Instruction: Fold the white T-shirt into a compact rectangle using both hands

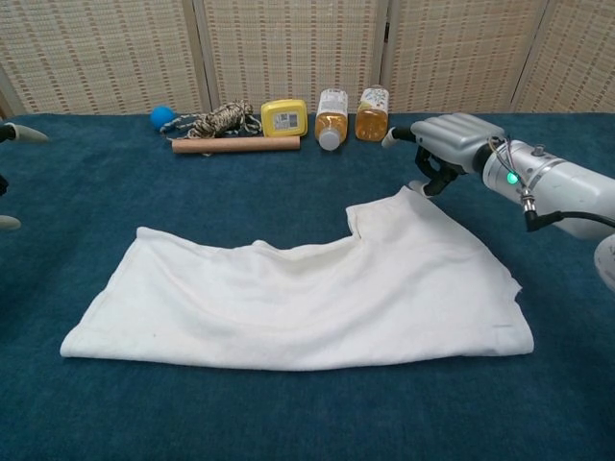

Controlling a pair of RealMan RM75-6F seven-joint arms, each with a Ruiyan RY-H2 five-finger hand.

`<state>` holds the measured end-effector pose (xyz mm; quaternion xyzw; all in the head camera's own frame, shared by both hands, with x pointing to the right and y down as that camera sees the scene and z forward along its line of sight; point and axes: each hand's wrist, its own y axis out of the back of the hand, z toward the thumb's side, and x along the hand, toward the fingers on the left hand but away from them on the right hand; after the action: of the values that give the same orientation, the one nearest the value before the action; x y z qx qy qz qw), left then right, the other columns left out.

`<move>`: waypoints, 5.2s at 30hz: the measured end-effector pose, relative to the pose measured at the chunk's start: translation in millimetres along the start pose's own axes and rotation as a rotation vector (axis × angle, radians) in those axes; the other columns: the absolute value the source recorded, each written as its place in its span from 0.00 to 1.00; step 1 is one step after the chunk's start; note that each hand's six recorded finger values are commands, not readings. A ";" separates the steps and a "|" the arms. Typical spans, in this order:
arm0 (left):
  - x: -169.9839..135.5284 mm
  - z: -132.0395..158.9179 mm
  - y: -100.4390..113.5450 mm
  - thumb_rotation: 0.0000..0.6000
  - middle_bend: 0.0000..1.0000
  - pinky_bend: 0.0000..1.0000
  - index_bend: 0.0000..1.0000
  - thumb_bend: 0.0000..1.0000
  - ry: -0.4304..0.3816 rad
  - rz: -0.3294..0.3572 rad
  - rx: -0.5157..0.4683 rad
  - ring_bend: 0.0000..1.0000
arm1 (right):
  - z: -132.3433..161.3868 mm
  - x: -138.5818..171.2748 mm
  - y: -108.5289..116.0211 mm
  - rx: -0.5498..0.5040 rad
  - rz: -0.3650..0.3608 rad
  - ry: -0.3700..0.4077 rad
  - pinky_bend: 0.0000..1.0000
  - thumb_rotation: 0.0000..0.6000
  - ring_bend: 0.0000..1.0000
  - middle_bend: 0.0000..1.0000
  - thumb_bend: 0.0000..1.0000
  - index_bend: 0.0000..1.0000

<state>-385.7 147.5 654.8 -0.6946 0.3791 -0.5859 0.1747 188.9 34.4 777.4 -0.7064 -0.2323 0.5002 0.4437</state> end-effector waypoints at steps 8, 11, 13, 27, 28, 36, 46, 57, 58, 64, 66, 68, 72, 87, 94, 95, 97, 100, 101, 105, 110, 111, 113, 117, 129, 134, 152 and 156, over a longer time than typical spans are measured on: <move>-1.1 -0.6 -2.6 1.00 0.85 0.93 0.00 0.31 -0.002 -0.009 0.000 0.78 | 16.8 -2.9 -6.2 0.020 0.090 0.049 1.00 1.00 0.92 0.79 0.44 0.16; -1.7 -1.9 -4.0 1.00 0.85 0.93 0.00 0.31 0.000 -0.015 0.001 0.78 | 18.4 -3.0 -12.3 0.055 0.130 0.045 1.00 1.00 0.92 0.79 0.44 0.17; -1.9 -2.7 -4.0 1.00 0.85 0.93 0.00 0.31 0.002 -0.015 0.000 0.78 | 18.4 -3.3 -16.2 0.071 0.155 0.036 1.00 1.00 0.92 0.79 0.44 0.17; -1.9 -4.3 -4.9 1.00 0.85 0.93 0.00 0.31 0.007 -0.017 -0.001 0.78 | 22.9 -9.1 -24.4 0.113 0.222 0.004 1.00 1.00 0.92 0.79 0.47 0.30; -1.8 -4.1 -4.9 1.00 0.85 0.93 0.00 0.31 0.007 -0.017 -0.002 0.78 | 22.6 -8.9 -25.1 0.116 0.225 0.002 1.00 1.00 0.92 0.79 0.47 0.31; -1.4 -3.8 -5.0 1.00 0.85 0.93 0.00 0.31 0.007 -0.017 -0.003 0.78 | 19.9 -7.1 -27.9 0.115 0.232 -0.011 1.00 1.00 0.92 0.79 0.49 0.38; -1.1 -0.2 -6.3 1.00 0.85 0.93 0.00 0.31 -0.002 -0.017 -0.002 0.78 | 17.9 -1.1 -25.3 0.110 0.199 -0.001 1.00 1.00 0.92 0.80 0.51 0.45; -1.2 0.1 -7.0 1.00 0.85 0.93 0.00 0.31 -0.002 -0.018 0.001 0.78 | 15.5 3.7 -24.1 0.102 0.176 0.000 1.00 1.00 0.92 0.81 0.52 0.50; -1.4 -0.1 -6.8 1.00 0.85 0.93 0.00 0.31 -0.002 -0.018 0.000 0.78 | 15.8 4.1 -23.3 0.100 0.171 0.001 1.00 1.00 0.92 0.81 0.52 0.51; -2.8 -0.8 -4.6 1.00 0.85 0.93 0.00 0.31 -0.003 -0.010 -0.002 0.78 | 18.0 10.9 -15.4 0.082 0.113 0.017 1.00 1.00 0.92 0.82 0.53 0.52; -3.5 -0.9 -4.3 1.00 0.85 0.93 0.00 0.31 -0.004 -0.009 -0.004 0.78 | 18.7 16.1 -12.5 0.074 0.089 0.024 1.00 1.00 0.92 0.82 0.53 0.52; -4.1 -1.2 -4.3 1.00 0.85 0.93 0.00 0.30 -0.005 -0.009 -0.004 0.78 | 19.2 22.2 -10.5 0.067 0.068 0.031 1.00 1.00 0.92 0.82 0.53 0.52; -4.6 -2.0 -5.1 1.00 0.85 0.93 0.00 0.31 -0.006 -0.012 -0.004 0.78 | 21.9 40.8 -7.5 0.054 0.025 0.050 1.00 1.00 0.92 0.83 0.53 0.52; -4.9 -0.7 -7.9 1.00 0.85 0.93 0.00 0.31 -0.018 -0.023 -0.005 0.78 | 20.2 121.5 -24.4 0.117 0.021 0.084 1.00 1.00 0.92 0.82 0.53 0.49; -4.0 0.0 -8.7 1.00 0.85 0.93 0.00 0.31 -0.019 -0.025 -0.003 0.78 | 19.6 138.8 -32.9 0.117 0.071 0.099 1.00 1.00 0.92 0.82 0.53 0.24; -4.0 0.2 -8.6 1.00 0.85 0.93 0.00 0.31 -0.019 -0.025 -0.003 0.78 | 19.9 140.7 -33.2 0.115 0.074 0.102 1.00 1.00 0.92 0.82 0.53 0.20; -3.9 0.3 -8.6 1.00 0.85 0.93 0.00 0.31 -0.019 -0.025 -0.002 0.78 | 19.8 145.3 -33.5 0.114 0.081 0.106 1.00 1.00 0.92 0.82 0.53 0.17; -3.7 0.3 -8.4 1.00 0.85 0.93 0.00 0.30 -0.019 -0.025 -0.004 0.78 | 19.1 151.5 -34.5 0.115 0.094 0.109 1.00 1.00 0.92 0.82 0.53 0.15; -3.7 0.3 -8.6 1.00 0.85 0.93 0.00 0.31 -0.019 -0.025 -0.006 0.78 | 19.0 153.7 -35.0 0.115 0.099 0.110 1.00 1.00 0.92 0.82 0.53 0.15; -3.8 0.4 -9.2 1.00 0.85 0.93 0.00 0.31 -0.020 -0.027 -0.006 0.78 | 19.6 166.4 -39.3 0.111 0.122 0.120 1.00 1.00 0.92 0.82 0.53 0.15; -3.5 1.7 -9.4 1.00 0.85 0.93 0.00 0.31 -0.022 -0.029 -0.005 0.78 | 18.8 178.6 -44.0 0.109 0.146 0.130 1.00 1.00 0.92 0.82 0.53 0.15; -3.4 2.0 -9.3 1.00 0.85 0.93 0.00 0.31 -0.023 -0.028 -0.005 0.78 | 18.6 181.6 -45.1 0.110 0.151 0.132 1.00 1.00 0.92 0.82 0.53 0.15; -3.4 2.6 -9.4 1.00 0.85 0.93 0.00 0.31 -0.024 -0.028 -0.004 0.78 | 18.2 185.6 -46.7 0.111 0.157 0.135 1.00 1.00 0.92 0.82 0.53 0.15; -3.4 4.2 -10.0 1.00 0.85 0.93 0.00 0.31 -0.027 -0.030 -0.004 0.78 | 18.0 192.9 -50.6 0.108 0.174 0.139 1.00 1.00 0.92 0.82 0.53 0.15; -2.1 7.7 -5.7 1.00 0.83 0.93 0.01 0.31 -0.067 -0.007 0.041 0.75 | 12.9 198.8 -8.0 0.052 0.060 0.132 1.00 1.00 0.92 0.82 0.53 0.15; -2.5 15.4 -6.5 1.00 0.82 0.88 0.10 0.31 -0.166 0.014 0.112 0.73 | -2.7 200.2 39.2 0.046 -0.057 0.100 1.00 1.00 0.92 0.82 0.53 0.15; 12.1 11.7 -37.6 1.00 0.81 0.87 0.39 0.13 -0.623 0.190 0.556 0.71 | -50.7 237.4 84.8 0.058 -0.150 -0.065 1.00 1.00 0.92 0.82 0.53 0.15; 13.1 16.3 -55.5 1.00 0.81 0.87 0.40 0.13 -0.692 0.201 0.591 0.71 | -54.1 245.5 83.0 0.055 -0.146 -0.082 1.00 1.00 0.92 0.82 0.53 0.15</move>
<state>-352.0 170.8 697.7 -0.7294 0.1808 -0.3826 0.5375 324.9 161.2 589.0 -0.6540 -0.2871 0.5012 0.4885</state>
